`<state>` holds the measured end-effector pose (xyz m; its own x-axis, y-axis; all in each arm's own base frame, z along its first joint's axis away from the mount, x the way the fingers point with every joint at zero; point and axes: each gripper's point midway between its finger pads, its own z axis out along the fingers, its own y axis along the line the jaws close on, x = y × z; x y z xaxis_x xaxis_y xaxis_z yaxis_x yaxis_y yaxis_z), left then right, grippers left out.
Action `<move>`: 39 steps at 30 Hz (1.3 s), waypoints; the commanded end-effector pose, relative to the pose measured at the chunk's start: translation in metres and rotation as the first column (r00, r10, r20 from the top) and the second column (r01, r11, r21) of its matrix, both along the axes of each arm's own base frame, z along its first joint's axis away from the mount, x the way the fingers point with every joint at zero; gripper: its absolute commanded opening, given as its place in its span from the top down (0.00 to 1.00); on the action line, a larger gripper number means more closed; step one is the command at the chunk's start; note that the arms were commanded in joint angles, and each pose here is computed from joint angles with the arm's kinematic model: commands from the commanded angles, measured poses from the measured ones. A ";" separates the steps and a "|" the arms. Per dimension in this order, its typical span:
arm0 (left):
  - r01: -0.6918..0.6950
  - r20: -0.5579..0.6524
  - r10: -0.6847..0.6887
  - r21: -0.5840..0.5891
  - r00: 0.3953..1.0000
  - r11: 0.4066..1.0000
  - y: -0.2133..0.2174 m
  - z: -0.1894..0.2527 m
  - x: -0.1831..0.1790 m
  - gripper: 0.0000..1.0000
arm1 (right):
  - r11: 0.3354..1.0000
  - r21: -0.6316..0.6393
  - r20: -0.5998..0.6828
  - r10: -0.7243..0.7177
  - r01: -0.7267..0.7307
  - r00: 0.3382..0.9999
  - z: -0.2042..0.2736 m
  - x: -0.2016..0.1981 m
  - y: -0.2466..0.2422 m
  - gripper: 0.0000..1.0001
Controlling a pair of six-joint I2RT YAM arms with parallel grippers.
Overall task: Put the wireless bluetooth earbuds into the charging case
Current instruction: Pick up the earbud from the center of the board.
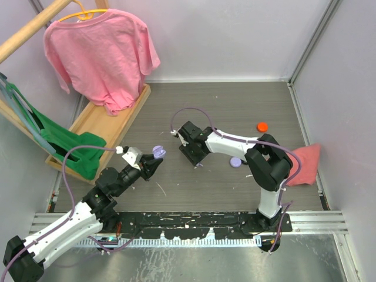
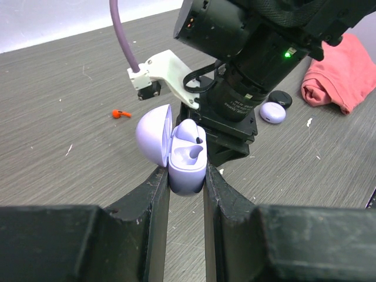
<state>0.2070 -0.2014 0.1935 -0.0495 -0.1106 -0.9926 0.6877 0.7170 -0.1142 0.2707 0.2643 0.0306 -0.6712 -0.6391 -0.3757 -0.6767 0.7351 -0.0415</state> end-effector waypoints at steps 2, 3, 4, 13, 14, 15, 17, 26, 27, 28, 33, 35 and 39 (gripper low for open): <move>0.008 0.039 -0.006 -0.030 0.999 1.000 0.000 0.014 -0.001 0.99 | 1.000 -0.005 -0.018 0.027 -0.027 0.999 0.005 0.004 0.006 0.58; 0.007 0.041 -0.006 -0.030 0.999 1.000 0.000 0.014 -0.001 0.99 | 1.000 -0.011 -0.022 0.028 -0.028 0.999 0.004 0.004 0.005 0.58; 0.007 0.040 -0.006 -0.030 0.999 1.000 0.000 0.014 -0.001 0.99 | 0.999 -0.019 -0.026 0.029 -0.029 0.999 0.003 0.004 0.004 0.58; 0.009 0.039 -0.008 -0.028 0.999 1.000 -0.001 0.014 -0.001 0.99 | 0.998 -0.060 -0.067 0.028 -0.032 0.997 -0.005 0.000 0.000 0.59; 0.009 0.038 -0.008 -0.027 0.999 1.000 -0.001 0.014 -0.001 0.99 | 0.998 -0.062 -0.072 0.029 -0.033 0.997 -0.006 -0.001 -0.001 0.60; 0.009 0.037 -0.008 -0.027 0.999 1.000 -0.001 0.014 -0.001 0.99 | 0.997 -0.067 -0.078 0.028 -0.033 0.997 -0.008 -0.002 -0.002 0.60; 0.009 0.039 -0.008 -0.027 0.999 1.000 -0.001 0.014 0.000 0.99 | 0.997 -0.076 -0.086 0.026 -0.032 0.996 -0.009 -0.003 -0.003 0.60; 0.011 0.037 -0.010 -0.026 0.999 1.000 -0.001 0.013 0.000 0.99 | 0.995 -0.092 -0.117 0.028 -0.039 0.993 -0.011 -0.009 -0.007 0.60; 0.011 0.036 -0.010 -0.026 0.999 1.000 -0.001 0.013 0.000 0.99 | 0.995 -0.094 -0.121 0.028 -0.040 0.992 -0.012 -0.010 -0.007 0.60; 0.012 0.038 -0.011 -0.027 0.999 1.000 -0.002 0.014 -0.001 0.99 | 0.995 -0.097 -0.125 0.026 -0.039 0.992 -0.012 -0.011 -0.007 0.61; 0.012 0.036 -0.011 -0.025 0.999 1.000 -0.002 0.013 0.000 0.99 | 0.994 -0.104 -0.135 0.022 -0.037 0.991 -0.015 -0.012 -0.008 0.67; 0.012 0.036 -0.011 -0.024 0.999 1.000 -0.002 0.013 0.000 0.99 | 0.995 -0.099 -0.125 0.020 -0.033 0.992 -0.013 -0.011 -0.008 0.69; 0.012 0.038 -0.011 -0.025 0.999 1.000 -0.002 0.013 0.000 0.99 | 0.998 -0.062 -0.090 0.012 -0.017 0.996 -0.002 -0.007 -0.004 0.73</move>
